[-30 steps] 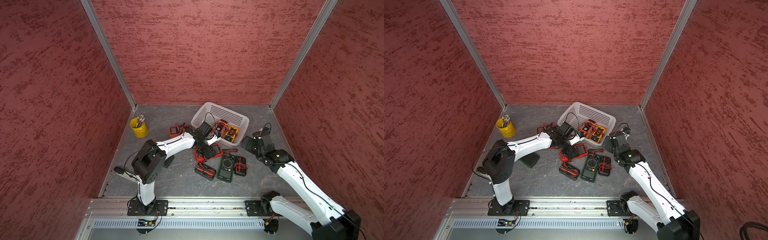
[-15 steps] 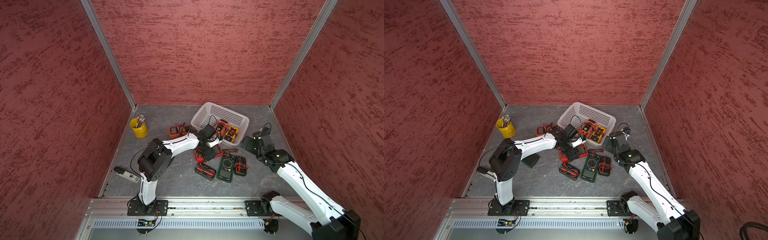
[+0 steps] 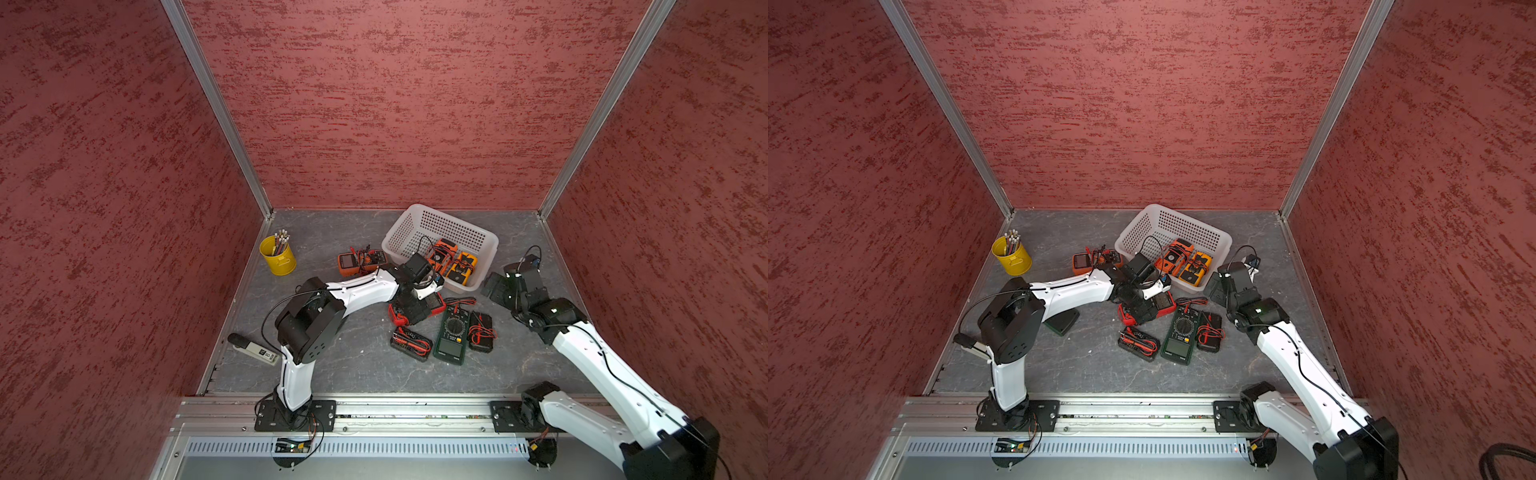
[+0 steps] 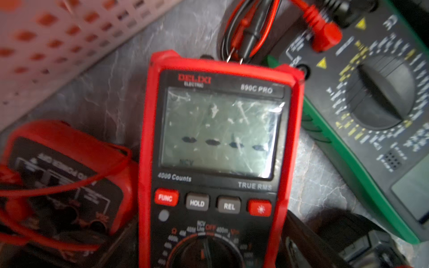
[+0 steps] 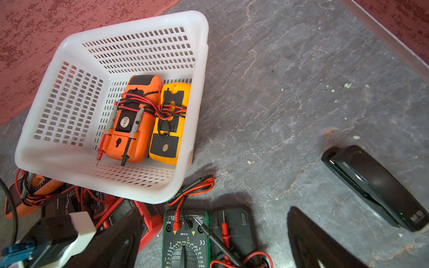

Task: Put the multimeter into the basket
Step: Pick up the multimeter from the center of the board.

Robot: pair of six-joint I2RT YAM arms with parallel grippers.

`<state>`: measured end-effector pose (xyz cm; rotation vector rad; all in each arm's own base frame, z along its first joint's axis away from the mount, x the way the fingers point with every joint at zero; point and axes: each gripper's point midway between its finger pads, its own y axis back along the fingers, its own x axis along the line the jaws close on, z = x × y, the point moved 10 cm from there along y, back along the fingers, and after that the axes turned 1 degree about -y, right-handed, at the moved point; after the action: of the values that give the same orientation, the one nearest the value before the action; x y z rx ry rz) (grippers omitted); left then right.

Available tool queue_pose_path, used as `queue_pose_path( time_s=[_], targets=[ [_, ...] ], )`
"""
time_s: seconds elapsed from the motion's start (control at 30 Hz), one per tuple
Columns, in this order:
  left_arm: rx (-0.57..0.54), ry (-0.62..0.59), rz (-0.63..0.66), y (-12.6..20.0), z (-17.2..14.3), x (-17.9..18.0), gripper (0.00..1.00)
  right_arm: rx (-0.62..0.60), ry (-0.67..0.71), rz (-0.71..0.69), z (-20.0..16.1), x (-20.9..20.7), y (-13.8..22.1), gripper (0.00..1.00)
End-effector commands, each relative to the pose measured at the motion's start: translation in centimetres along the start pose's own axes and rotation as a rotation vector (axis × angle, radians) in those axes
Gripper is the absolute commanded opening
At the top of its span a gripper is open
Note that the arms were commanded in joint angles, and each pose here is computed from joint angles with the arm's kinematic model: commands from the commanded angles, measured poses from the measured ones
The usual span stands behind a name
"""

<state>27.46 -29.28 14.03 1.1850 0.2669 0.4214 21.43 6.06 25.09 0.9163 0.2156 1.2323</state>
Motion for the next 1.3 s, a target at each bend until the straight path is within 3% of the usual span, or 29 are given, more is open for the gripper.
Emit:
queue_pose_path(
  time_s=[0.0,0.2,0.77,0.87,0.93,1.0,1.07,1.13,1.27],
  targets=[
    [0.08,0.004,0.005,-1.5,-1.2,-0.5,0.92,-0.02,-0.014,-0.014,0.1,-0.1,-0.2,0.99],
    [0.09,0.009,0.037,-2.2,-1.0,-0.1,0.79,-0.013,-0.012,-0.018,0.0,-0.1,-0.3,0.99],
    [0.155,0.004,0.091,-3.4,-2.2,0.2,0.8,-0.02,-0.014,-0.024,0.0,-0.3,-0.1,0.99],
    [0.162,0.0,0.089,-3.4,-2.3,0.2,0.65,-0.02,-0.013,-0.027,0.0,-0.3,-0.1,0.99],
    [0.157,0.001,0.09,-3.2,-2.2,0.2,0.46,-0.024,-0.014,-0.027,0.1,-0.3,0.0,0.99],
    [0.142,0.002,0.095,-2.7,-2.1,0.2,0.2,-0.023,-0.014,-0.027,0.1,-0.3,0.0,0.99],
    [0.121,0.001,0.104,-2.0,-1.9,0.1,0.09,-0.028,-0.016,-0.026,0.2,-0.3,0.1,0.99],
    [0.102,0.0,0.12,-1.3,-1.8,0.2,0.0,-0.031,-0.017,-0.022,0.2,-0.3,0.3,0.99],
    [0.063,0.002,0.176,0.7,-1.6,0.4,0.0,-0.041,-0.022,-0.011,0.4,-0.3,0.6,0.99]
  ],
)
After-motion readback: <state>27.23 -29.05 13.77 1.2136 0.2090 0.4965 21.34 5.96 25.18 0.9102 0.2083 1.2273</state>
